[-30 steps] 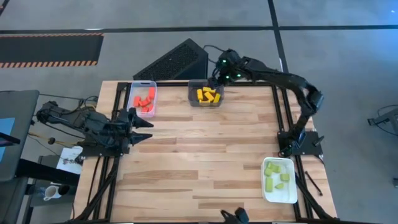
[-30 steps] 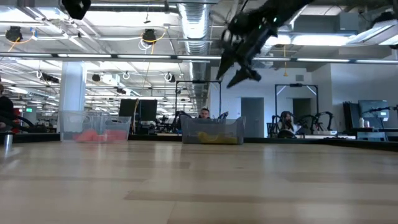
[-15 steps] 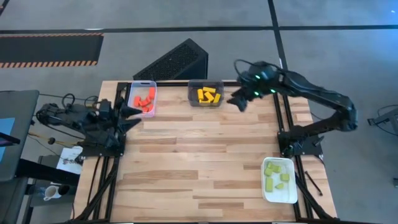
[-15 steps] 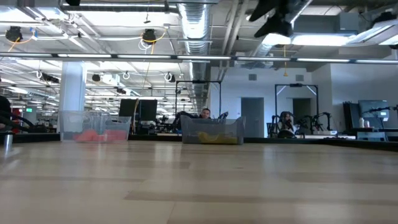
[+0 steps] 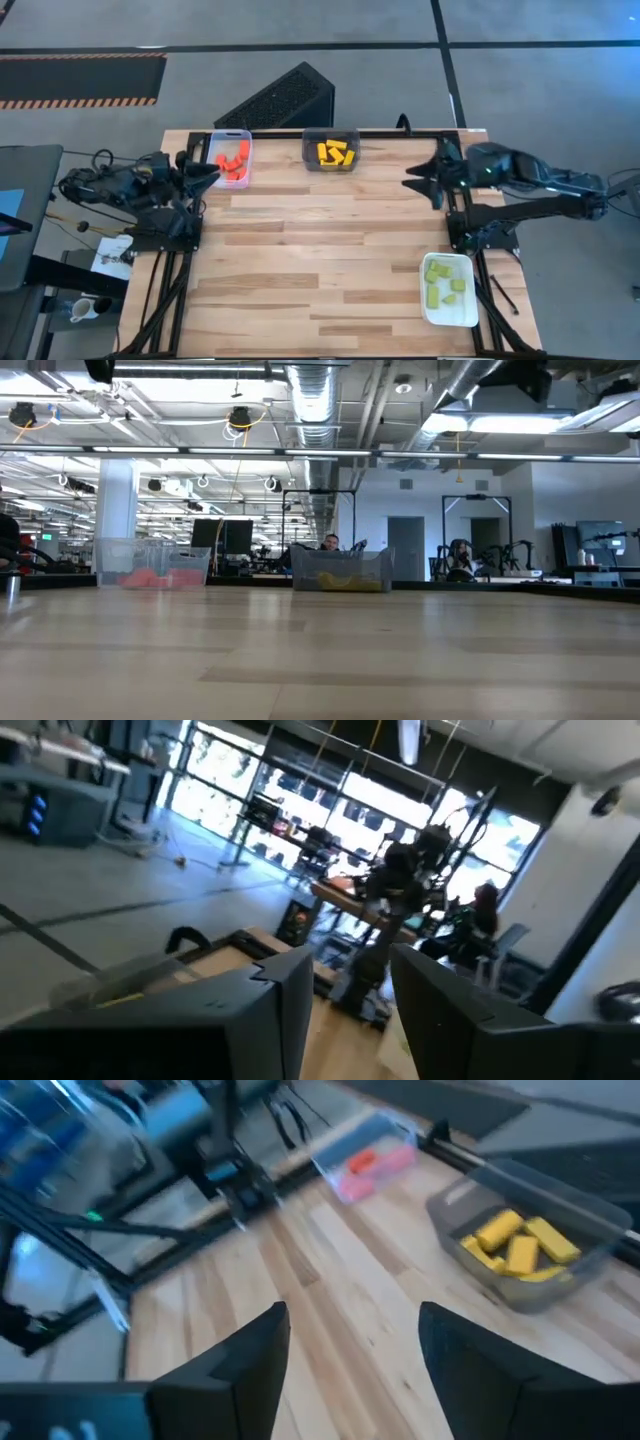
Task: Sort & place blocks by color
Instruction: Return to Home Position
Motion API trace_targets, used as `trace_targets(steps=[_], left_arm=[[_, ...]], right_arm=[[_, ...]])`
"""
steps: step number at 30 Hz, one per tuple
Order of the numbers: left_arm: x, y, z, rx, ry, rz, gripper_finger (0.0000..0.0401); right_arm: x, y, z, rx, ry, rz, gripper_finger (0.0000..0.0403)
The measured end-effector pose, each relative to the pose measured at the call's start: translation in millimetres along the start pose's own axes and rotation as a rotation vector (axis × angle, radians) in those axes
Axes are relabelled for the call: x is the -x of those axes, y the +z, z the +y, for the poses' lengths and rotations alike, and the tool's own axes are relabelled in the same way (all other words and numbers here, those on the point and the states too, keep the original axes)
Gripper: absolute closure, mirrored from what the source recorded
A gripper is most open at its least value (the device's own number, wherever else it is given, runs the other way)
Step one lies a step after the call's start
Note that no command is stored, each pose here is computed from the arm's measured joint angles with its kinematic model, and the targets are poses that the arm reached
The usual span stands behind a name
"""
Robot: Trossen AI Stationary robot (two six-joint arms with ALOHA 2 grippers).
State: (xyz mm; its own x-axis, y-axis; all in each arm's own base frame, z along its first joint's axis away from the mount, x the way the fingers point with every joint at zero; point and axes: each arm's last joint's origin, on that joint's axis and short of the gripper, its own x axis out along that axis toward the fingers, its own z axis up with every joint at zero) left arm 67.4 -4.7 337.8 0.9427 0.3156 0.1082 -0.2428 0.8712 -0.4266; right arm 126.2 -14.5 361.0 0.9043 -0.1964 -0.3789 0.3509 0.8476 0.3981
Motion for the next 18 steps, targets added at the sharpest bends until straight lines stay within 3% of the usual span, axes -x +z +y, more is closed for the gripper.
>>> trace_targets(steps=[2, 6, 11, 18], left_arm=[[-1, -1, -1, 0.023, -0.014, 0.013, 0.0282], [-5, -5, -4, -0.048, -0.031, 0.043, 0.0282], [-13, -12, -8, -0.11, -0.045, 0.085, 0.0282], [-27, -53, -4, -0.103, -0.046, 0.072, 0.0282]], right_arm=[[4, -13, -4, -0.008, 0.036, -0.047, 0.0173], [8, -39, -14, -0.019, 0.1, -0.161, 0.0208], [4, -71, -29, -0.028, 0.161, -0.25, 0.0281], [-10, -109, -47, -0.051, 0.241, -0.375, 0.0392]])
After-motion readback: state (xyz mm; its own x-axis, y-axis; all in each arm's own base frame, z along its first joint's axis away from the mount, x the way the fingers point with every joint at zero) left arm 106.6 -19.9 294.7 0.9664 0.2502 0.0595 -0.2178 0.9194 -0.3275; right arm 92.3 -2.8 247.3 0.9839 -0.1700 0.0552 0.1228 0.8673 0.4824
